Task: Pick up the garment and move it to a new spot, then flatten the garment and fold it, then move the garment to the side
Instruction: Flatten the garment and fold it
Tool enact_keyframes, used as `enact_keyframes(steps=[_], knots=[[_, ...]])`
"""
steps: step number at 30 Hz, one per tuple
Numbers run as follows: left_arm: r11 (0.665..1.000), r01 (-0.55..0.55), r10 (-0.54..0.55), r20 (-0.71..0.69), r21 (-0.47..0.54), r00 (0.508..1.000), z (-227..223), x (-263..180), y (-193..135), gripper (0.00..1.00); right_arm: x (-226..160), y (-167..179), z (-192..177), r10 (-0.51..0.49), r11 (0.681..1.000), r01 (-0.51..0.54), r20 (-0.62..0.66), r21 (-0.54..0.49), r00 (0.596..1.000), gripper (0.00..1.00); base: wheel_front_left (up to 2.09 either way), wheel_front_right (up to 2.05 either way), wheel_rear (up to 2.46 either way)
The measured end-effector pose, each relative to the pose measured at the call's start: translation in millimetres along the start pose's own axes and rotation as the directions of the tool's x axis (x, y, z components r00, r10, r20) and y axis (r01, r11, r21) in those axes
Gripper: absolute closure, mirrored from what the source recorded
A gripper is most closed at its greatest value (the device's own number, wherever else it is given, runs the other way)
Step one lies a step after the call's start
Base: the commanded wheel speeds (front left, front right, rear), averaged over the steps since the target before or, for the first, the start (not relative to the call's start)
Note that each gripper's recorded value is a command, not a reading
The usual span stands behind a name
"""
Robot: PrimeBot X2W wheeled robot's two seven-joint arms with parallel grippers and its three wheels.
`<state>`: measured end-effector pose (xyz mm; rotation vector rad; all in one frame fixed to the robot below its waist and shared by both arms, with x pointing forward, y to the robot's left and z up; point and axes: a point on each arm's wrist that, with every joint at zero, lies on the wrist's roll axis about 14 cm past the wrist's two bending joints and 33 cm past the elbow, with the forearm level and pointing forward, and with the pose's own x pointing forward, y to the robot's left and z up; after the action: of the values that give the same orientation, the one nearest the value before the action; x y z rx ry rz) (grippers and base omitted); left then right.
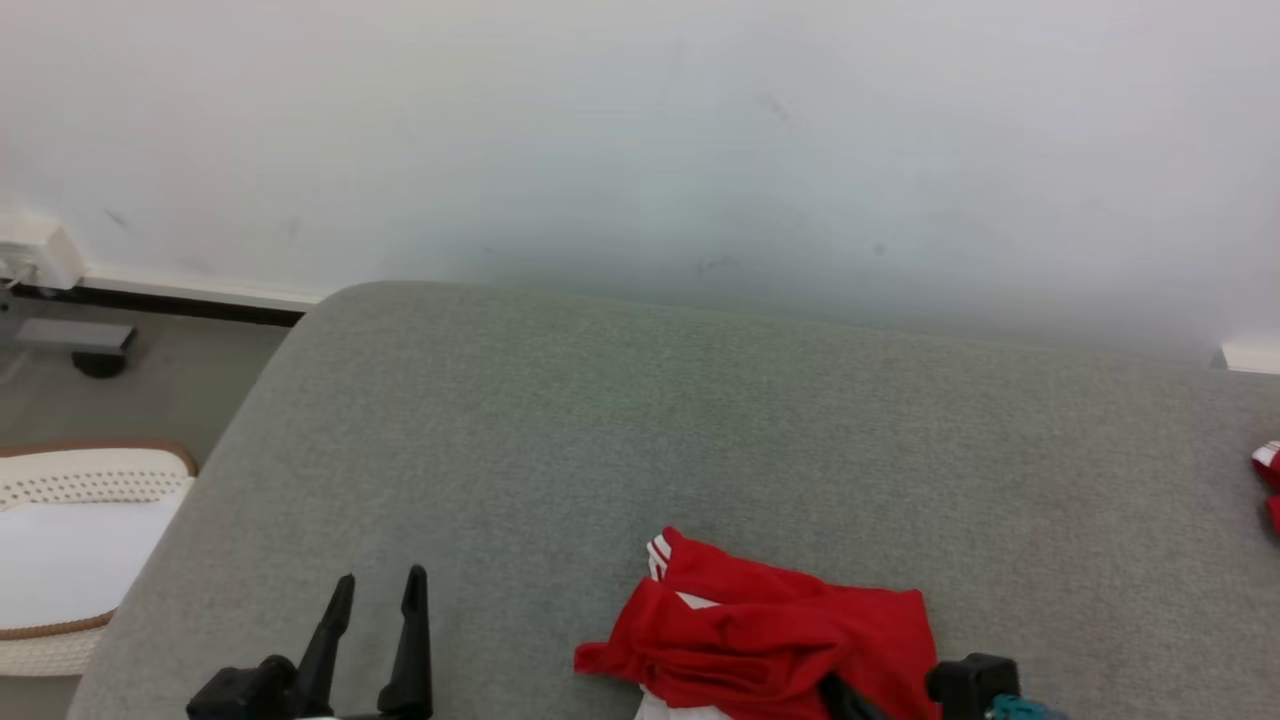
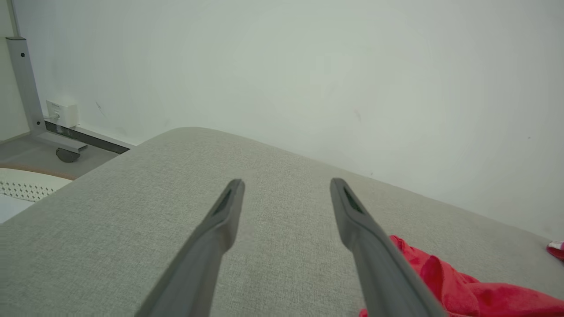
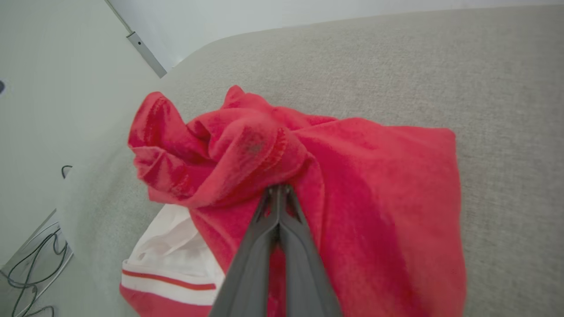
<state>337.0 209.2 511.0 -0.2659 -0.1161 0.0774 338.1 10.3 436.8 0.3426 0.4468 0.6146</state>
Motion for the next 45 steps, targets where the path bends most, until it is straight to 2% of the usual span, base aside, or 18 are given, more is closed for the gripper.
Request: enact_keyframes(steps=[5, 11, 17, 23, 28, 32, 37, 45], knots=[[1.0, -0.03, 0.03, 0.004, 0.005, 1.0, 2, -5, 10, 0.0, 10, 41, -16, 0.126, 0.991, -0.128, -0.057, -0.029, 0.99, 1.0, 0.0, 0.0, 0.0], [0.999, -0.037, 0.037, 0.001, 0.01, 0.999, 1, -6, 13, 0.0, 11, 85, -36, 0.259, 0.962, -0.268, -0.124, -0.061, 0.958, 1.0, 0.0, 0.0, 0.0], [0.999, -0.037, 0.037, 0.005, 0.01, 0.999, 2, -5, 13, 0.0, 15, 95, -23, 0.295, 0.953, -0.298, -0.064, -0.05, 0.953, 1.0, 0.0, 0.0, 0.0], [1.0, -0.022, 0.022, -0.001, 0.008, 1.0, 0, -3, 8, 0.0, 13, 68, 17, 0.246, 0.969, -0.242, 0.08, -0.054, 0.966, 1.0, 0.0, 0.0, 0.0], [1.0, -0.003, 0.003, -0.01, 0.007, 1.0, -3, 0, 2, 0.0, 1, 10, 62, 0.117, 0.991, -0.1, 0.209, -0.089, 0.971, 1.0, 0.0, 0.0, 0.0], [1.0, 0.007, -0.007, -0.018, 0.006, 1.0, -6, 2, -1, 0.0, -13, -34, 80, -0.007, 0.997, 0.027, 0.273, -0.068, 0.962, 1.0, 0.0, 0.0, 0.0], [1.0, 0.011, -0.011, -0.025, 0.006, 1.0, -8, 3, -3, 0.0, -17, -52, 68, -0.082, 0.995, 0.094, 0.235, -0.038, 0.969, 1.0, 0.0, 0.0, 0.0], [1.0, -0.003, 0.004, -0.029, 0.007, 1.0, -9, 1, 3, 0.0, 2, -26, 26, -0.046, 0.999, 0.043, 0.094, 0.029, 0.994, 1.0, 0.0, 0.0, 0.0]])
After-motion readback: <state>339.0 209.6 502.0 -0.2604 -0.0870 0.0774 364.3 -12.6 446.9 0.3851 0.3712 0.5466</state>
